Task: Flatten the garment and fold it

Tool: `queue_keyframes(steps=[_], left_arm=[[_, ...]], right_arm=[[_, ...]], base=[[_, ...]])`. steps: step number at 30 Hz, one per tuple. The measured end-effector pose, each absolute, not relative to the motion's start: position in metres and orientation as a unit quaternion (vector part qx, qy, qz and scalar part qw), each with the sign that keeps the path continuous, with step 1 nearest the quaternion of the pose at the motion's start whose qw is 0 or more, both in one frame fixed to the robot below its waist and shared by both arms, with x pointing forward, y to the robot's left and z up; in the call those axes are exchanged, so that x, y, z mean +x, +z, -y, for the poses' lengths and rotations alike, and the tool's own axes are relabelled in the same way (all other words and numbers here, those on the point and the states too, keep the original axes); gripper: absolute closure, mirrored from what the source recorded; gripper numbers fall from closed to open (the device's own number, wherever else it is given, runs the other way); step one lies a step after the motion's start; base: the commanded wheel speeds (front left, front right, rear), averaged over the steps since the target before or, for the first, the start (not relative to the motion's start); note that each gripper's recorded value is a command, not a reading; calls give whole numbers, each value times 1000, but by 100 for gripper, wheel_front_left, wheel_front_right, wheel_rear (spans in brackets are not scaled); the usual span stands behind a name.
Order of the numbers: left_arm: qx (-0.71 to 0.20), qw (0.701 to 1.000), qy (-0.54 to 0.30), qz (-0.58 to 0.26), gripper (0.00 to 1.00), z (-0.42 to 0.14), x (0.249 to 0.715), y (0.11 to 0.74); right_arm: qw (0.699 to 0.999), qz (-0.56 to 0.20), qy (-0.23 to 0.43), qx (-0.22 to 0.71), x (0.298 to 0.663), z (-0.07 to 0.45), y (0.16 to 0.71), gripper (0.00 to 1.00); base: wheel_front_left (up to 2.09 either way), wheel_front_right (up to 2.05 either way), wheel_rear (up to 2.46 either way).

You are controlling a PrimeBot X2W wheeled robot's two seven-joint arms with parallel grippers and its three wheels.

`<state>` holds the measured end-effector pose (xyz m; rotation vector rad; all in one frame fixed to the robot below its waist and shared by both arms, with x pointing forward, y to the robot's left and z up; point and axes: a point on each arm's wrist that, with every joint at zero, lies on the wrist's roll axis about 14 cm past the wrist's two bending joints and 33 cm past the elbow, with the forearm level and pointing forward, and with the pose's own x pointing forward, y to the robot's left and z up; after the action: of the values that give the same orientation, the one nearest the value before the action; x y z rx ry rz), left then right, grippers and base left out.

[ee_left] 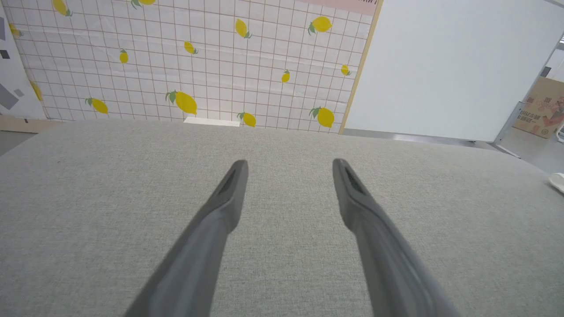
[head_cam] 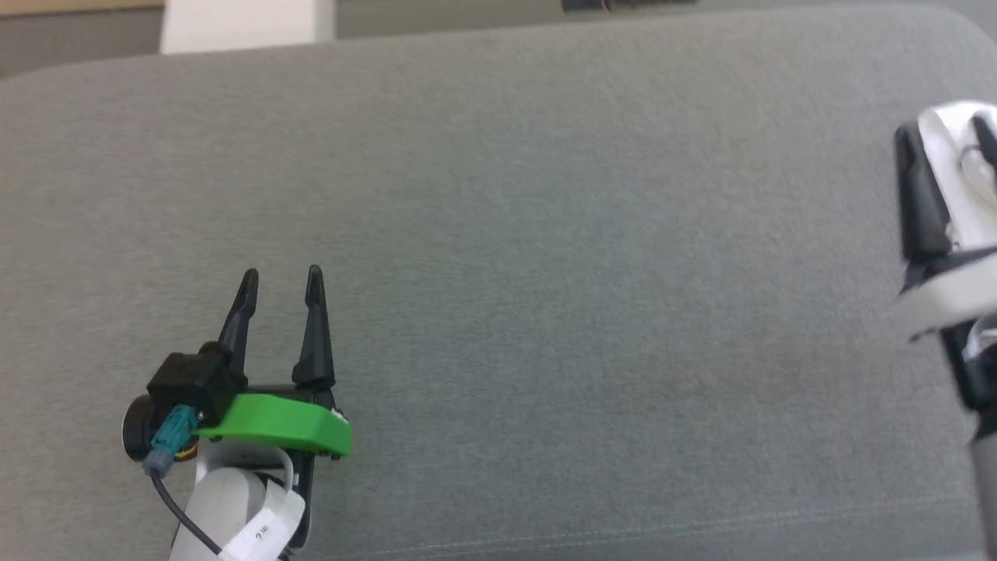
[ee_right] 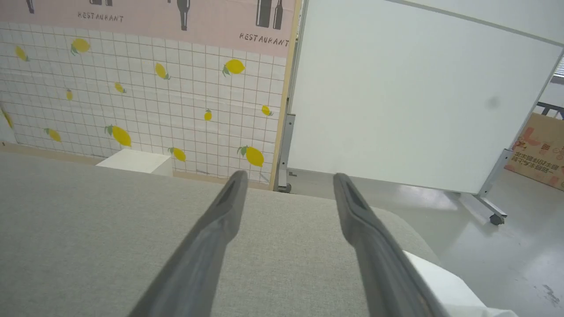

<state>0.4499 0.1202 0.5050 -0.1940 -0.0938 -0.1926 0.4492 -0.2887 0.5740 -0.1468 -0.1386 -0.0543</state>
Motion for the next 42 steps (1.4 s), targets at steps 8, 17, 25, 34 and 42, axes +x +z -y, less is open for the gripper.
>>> queue_keyframes(steps=[8,17,25,34,42], left_arm=[[-88,991,-70,71,0,-142,422,527],[-87,991,-69,72,0,-145,396,530],[-87,991,-70,73,0,-145,384,531],[-96,991,-72,65,0,-142,382,526],[-96,991,-68,60,0,-143,382,523]], right_arm=[[995,104,-9,1,415,242,569,0],[995,101,-4,20,382,218,557,0],[996,90,1,21,365,206,547,0],[996,83,2,25,363,204,543,0],[996,83,-3,26,364,207,543,0]], base=[[0,0,0],[0,0,0],[0,0,0],[0,0,0],[0,0,0]])
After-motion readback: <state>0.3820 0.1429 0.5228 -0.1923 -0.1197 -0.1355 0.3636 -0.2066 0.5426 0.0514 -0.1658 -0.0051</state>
